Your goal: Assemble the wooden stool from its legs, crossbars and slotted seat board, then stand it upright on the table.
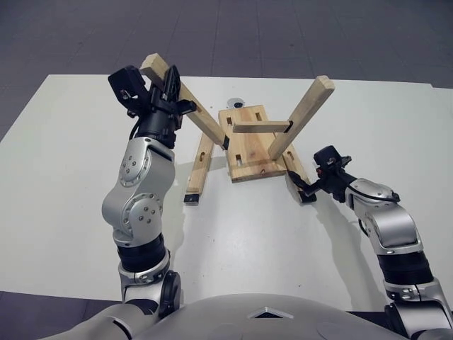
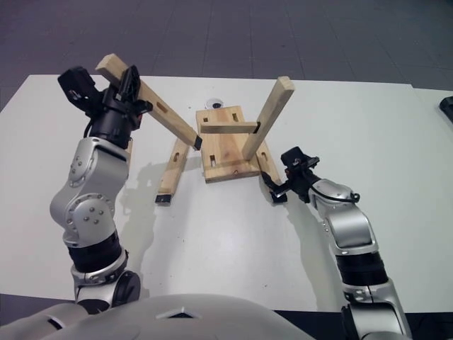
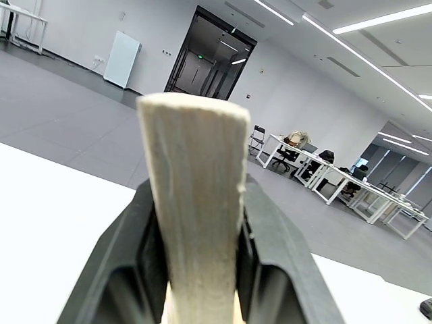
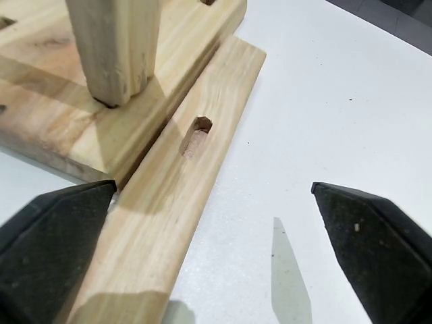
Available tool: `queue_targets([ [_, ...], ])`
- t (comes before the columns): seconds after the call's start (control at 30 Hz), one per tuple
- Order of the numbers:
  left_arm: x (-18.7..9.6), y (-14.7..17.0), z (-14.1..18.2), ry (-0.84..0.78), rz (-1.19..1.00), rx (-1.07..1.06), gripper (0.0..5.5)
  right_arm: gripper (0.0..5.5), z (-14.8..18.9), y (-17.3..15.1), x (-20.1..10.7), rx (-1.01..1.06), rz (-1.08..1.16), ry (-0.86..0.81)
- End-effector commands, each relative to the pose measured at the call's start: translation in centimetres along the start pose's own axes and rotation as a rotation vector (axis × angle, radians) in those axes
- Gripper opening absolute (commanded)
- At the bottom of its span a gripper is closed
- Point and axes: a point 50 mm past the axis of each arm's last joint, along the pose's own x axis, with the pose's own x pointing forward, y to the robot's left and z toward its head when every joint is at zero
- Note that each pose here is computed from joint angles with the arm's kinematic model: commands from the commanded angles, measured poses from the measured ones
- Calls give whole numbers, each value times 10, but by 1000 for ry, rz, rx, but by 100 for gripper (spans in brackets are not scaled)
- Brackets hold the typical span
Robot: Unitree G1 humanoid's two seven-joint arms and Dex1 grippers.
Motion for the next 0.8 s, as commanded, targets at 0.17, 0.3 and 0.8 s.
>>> queue_targets([
  [0.17, 2, -6, -7, 32, 2, -15, 104, 540, 6, -4, 7, -39, -57, -7],
  [0.3, 1, -6, -15, 70, 9, -12, 104, 540, 13, -1, 14, -72, -66, -31],
  [0.8, 0, -10, -29, 127, 28, -41, 104, 540, 16, 23, 26, -119, -14, -18],
])
